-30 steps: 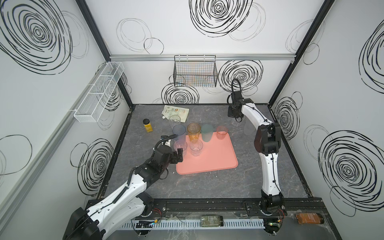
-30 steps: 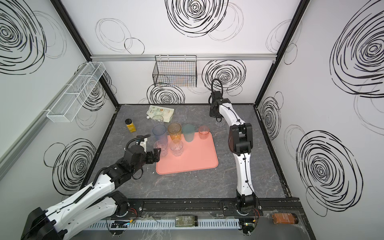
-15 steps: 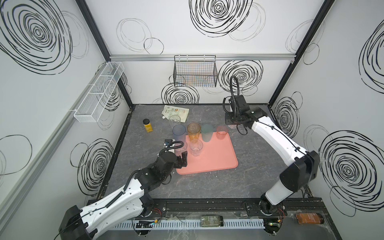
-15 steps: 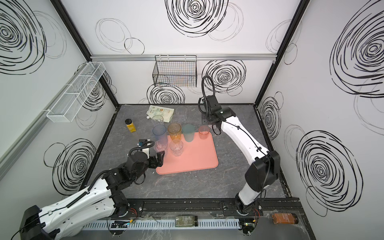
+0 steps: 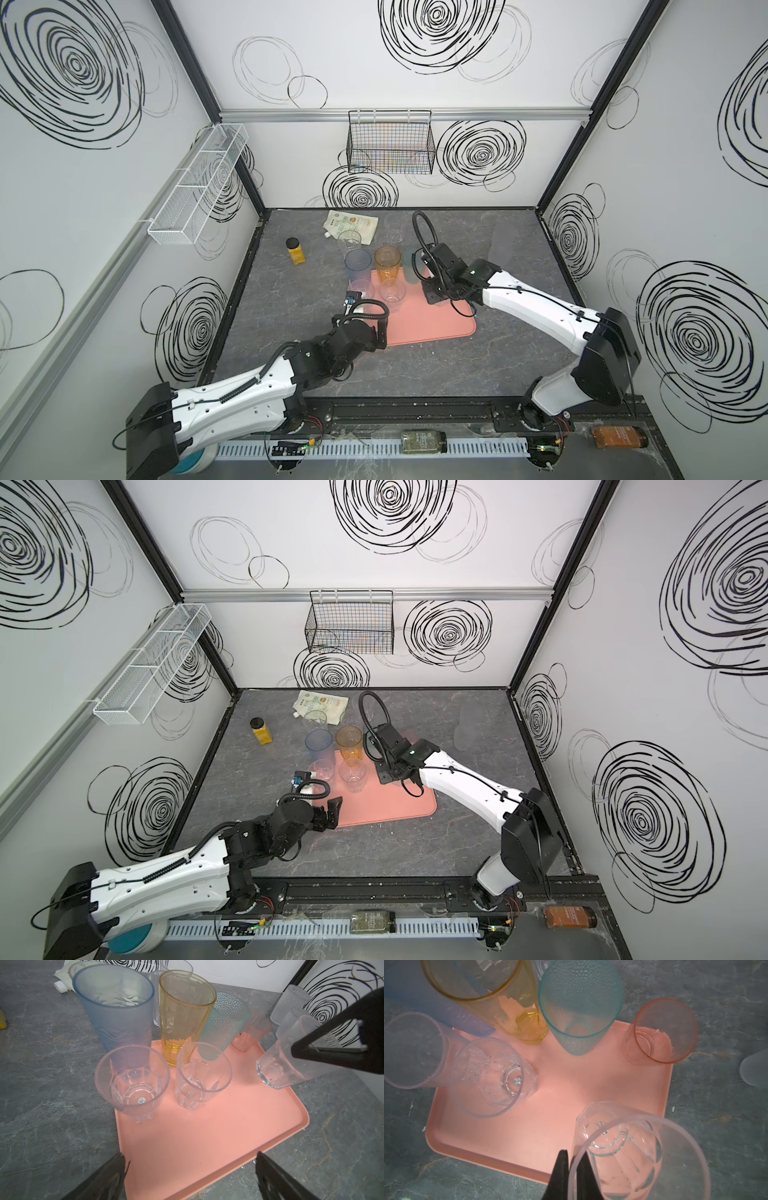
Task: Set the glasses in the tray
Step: 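Carry the clear glass onto the tray beside the other two glasses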
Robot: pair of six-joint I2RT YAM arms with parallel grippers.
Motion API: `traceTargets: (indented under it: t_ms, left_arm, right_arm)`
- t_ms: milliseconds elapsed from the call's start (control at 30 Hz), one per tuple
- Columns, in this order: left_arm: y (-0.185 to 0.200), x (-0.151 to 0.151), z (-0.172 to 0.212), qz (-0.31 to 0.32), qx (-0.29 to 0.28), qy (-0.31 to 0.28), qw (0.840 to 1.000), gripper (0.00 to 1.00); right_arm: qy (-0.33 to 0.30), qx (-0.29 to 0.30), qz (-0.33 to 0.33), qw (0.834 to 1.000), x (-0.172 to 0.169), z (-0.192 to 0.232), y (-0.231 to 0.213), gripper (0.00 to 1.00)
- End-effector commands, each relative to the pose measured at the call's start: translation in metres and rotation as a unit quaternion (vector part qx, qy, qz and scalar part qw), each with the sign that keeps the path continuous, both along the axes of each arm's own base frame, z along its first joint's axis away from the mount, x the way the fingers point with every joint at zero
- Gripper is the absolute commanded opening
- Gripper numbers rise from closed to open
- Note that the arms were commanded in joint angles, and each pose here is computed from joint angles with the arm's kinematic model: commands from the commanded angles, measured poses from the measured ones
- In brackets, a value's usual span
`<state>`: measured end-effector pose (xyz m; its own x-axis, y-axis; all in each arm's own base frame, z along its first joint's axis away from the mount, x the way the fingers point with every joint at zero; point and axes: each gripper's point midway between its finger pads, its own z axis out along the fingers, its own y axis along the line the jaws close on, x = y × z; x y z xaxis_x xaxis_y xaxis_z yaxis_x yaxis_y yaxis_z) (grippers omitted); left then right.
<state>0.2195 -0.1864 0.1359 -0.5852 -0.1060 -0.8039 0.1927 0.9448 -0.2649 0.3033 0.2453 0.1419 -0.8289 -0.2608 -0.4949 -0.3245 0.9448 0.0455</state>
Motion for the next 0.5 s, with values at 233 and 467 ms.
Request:
traceTargets:
  t_ms: [233,467]
  left_arm:
    - [0.009,0.001,-0.009,0.028,-0.011,-0.005,1.0,1.0]
    - [0.006,0.002,-0.006,0.026,-0.011,-0.005,1.0,1.0]
  right_arm:
    - [0.007,-0.024,0.033,0.999,0.01,-0.032,0.038,0.02]
    - [0.012,-0.039,0.041,0.998,0.015,-0.045,0.044,0.02]
